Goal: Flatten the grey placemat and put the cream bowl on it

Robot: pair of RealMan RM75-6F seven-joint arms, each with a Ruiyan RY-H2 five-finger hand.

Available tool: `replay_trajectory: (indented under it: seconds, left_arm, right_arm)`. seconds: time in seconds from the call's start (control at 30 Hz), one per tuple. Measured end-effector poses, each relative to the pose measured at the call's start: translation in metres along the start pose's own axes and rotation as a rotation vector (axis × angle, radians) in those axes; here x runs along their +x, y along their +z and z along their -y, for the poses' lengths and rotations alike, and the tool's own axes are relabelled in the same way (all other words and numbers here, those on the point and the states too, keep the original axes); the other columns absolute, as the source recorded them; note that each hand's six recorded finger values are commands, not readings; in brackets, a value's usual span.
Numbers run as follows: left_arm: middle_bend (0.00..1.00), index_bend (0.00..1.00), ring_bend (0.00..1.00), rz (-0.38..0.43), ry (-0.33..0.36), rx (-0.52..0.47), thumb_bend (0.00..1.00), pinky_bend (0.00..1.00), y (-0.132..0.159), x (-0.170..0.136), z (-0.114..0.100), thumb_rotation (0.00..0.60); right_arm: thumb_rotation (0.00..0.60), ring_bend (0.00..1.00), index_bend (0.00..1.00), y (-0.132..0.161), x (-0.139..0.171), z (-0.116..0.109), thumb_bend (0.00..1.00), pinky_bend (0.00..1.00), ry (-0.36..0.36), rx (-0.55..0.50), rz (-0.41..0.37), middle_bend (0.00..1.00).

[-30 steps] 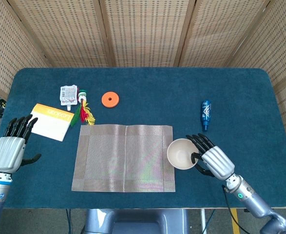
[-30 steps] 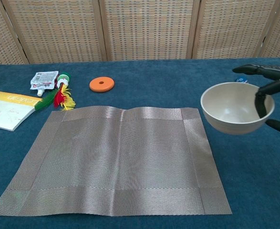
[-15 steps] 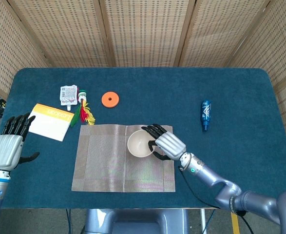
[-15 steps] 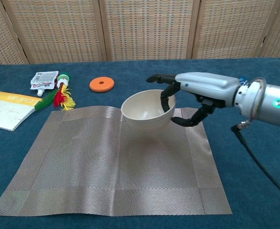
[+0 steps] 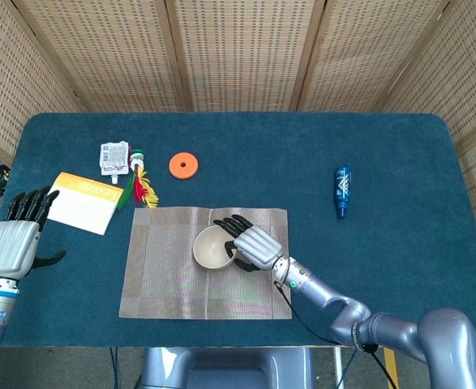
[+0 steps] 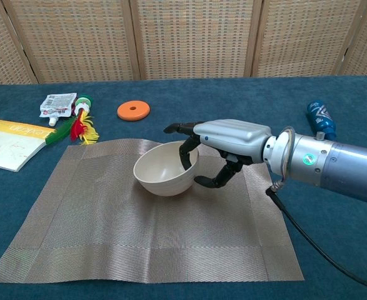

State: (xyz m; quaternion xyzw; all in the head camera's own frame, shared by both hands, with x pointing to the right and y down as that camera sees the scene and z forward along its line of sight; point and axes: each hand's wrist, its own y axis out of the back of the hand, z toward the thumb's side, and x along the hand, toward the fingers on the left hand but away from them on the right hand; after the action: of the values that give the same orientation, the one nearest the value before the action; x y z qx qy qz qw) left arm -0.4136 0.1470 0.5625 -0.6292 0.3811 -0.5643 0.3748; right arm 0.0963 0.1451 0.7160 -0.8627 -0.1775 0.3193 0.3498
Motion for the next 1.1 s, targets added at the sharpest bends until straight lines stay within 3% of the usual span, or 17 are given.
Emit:
replay_trajectory:
  seconds: [0.03, 0.1, 0.13, 0.37, 0.57, 0.77, 1.0, 1.1]
  left_arm:
    - [0.0, 0.0, 0.0, 0.0, 0.0, 0.0, 0.0, 0.0, 0.0, 0.0, 0.0, 0.6]
    - [0.0, 0.0, 0.0, 0.001, 0.002, -0.002, 0.0, 0.0, 0.001, 0.0, -0.001, 0.6]
    - [0.0, 0.0, 0.0, 0.002, 0.004, -0.003, 0.0, 0.0, 0.001, 0.0, -0.001, 0.6]
    - [0.0, 0.0, 0.0, 0.013, 0.008, -0.004, 0.0, 0.0, 0.003, -0.002, -0.002, 0.6]
    - [0.0, 0.0, 0.0, 0.026, 0.03, -0.004, 0.0, 0.0, 0.004, -0.008, -0.005, 0.6]
    - [0.0, 0.0, 0.0, 0.02, 0.061, -0.001, 0.0, 0.0, 0.0, -0.022, -0.005, 0.6]
    - [0.0, 0.0, 0.0, -0.008, 0.074, -0.006, 0.0, 0.0, -0.012, -0.052, 0.002, 0.6]
    - [0.0, 0.0, 0.0, -0.017, 0.076, -0.012, 0.0, 0.0, -0.016, -0.062, 0.004, 0.6]
  right_arm:
    - [0.6, 0.0, 0.16, 0.0, 0.001, 0.001, 0.21, 0.0, 0.005, 0.004, -0.002, 0.0]
    - [0.6, 0.0, 0.01, -0.001, 0.004, 0.002, 0.02, 0.0, 0.024, 0.013, -0.009, 0.0]
    - [0.6, 0.0, 0.0, -0.001, 0.006, 0.002, 0.0, 0.0, 0.031, 0.018, -0.015, 0.0]
    - [0.6, 0.0, 0.0, -0.004, 0.043, -0.027, 0.0, 0.0, 0.01, 0.078, -0.053, 0.0]
    - [0.6, 0.0, 0.0, -0.029, 0.101, -0.067, 0.0, 0.0, -0.055, 0.233, 0.003, 0.0]
    - [0.6, 0.0, 0.0, -0.061, 0.173, -0.101, 0.0, 0.0, -0.159, 0.337, 0.167, 0.0]
    - [0.6, 0.0, 0.0, -0.094, 0.27, -0.112, 0.0, 0.0, -0.316, 0.273, 0.502, 0.0]
    - [0.6, 0.0, 0.0, -0.099, 0.299, -0.107, 0.0, 0.0, -0.347, 0.233, 0.596, 0.0]
